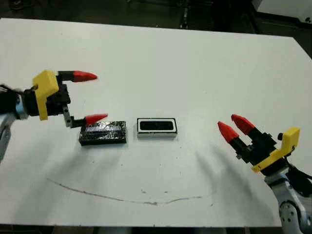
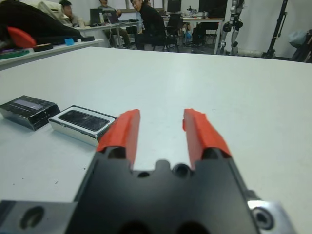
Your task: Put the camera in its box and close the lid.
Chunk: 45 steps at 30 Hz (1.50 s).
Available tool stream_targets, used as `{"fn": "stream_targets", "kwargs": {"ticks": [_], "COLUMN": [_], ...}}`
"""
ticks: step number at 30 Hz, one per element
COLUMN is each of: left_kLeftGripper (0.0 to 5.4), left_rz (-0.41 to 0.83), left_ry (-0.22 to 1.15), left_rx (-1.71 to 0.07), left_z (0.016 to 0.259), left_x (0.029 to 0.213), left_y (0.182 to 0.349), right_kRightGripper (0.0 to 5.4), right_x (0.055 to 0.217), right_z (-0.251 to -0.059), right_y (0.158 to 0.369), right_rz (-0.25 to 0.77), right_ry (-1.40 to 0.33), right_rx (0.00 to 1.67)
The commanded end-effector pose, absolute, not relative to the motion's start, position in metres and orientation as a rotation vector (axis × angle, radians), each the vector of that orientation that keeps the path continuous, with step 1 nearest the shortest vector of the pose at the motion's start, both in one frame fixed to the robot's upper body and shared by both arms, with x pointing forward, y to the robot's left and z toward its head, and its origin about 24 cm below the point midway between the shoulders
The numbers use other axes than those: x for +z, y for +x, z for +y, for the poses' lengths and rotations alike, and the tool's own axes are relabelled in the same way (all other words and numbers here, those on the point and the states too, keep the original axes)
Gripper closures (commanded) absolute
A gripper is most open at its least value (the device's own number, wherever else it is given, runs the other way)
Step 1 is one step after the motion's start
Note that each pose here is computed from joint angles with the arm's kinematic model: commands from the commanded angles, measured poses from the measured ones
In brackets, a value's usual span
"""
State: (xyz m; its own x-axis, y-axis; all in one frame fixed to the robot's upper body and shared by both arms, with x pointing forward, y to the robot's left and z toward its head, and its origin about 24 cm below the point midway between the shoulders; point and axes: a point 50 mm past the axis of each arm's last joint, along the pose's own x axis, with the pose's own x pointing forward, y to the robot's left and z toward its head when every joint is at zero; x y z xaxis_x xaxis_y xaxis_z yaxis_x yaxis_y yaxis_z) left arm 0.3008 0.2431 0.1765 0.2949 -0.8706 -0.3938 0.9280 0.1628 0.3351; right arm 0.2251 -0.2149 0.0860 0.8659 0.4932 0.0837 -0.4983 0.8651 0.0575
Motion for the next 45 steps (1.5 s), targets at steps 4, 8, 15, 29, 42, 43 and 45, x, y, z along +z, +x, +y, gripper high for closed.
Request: {"fn": "stream_targets", "kwargs": {"ticks": [4,8,15,29,42,43,45], "left_kLeftGripper": [0.0,0.0,0.0,0.0,0.0,0.0,0.0], "left_rz": [0.19,0.186,0.21,0.229,0.315,0.315,0.318], "left_ry": [0.39,0.36,0.391,0.457,0.589,0.601,0.627], "left_rx": [-1.442,-1.474,-1.486,-1.457,-1.463,-1.462,-1.459], "left_z": [0.24,0.235,0.228,0.224,0.222,0.221,0.221], "left_x": [0.158,0.151,0.142,0.117,0.11,0.11,0.11], "left_y": [0.31,0.309,0.308,0.309,0.311,0.311,0.312], "right_kRightGripper": [4.02,4.63,5.39,5.39,5.39,5.39,5.39], "right_x": [0.082,0.082,0.081,0.08,0.081,0.081,0.081], "right_z": [-0.216,-0.216,-0.214,-0.212,-0.212,-0.212,-0.212], "right_y": [0.227,0.227,0.228,0.226,0.225,0.225,0.226], "right_rz": [-0.049,-0.055,-0.055,-0.046,-0.045,-0.046,-0.048], "right_ry": [0.066,0.062,0.08,0.086,0.069,0.071,0.079], "right_rx": [0.515,0.517,0.523,0.542,0.529,0.531,0.535]}}
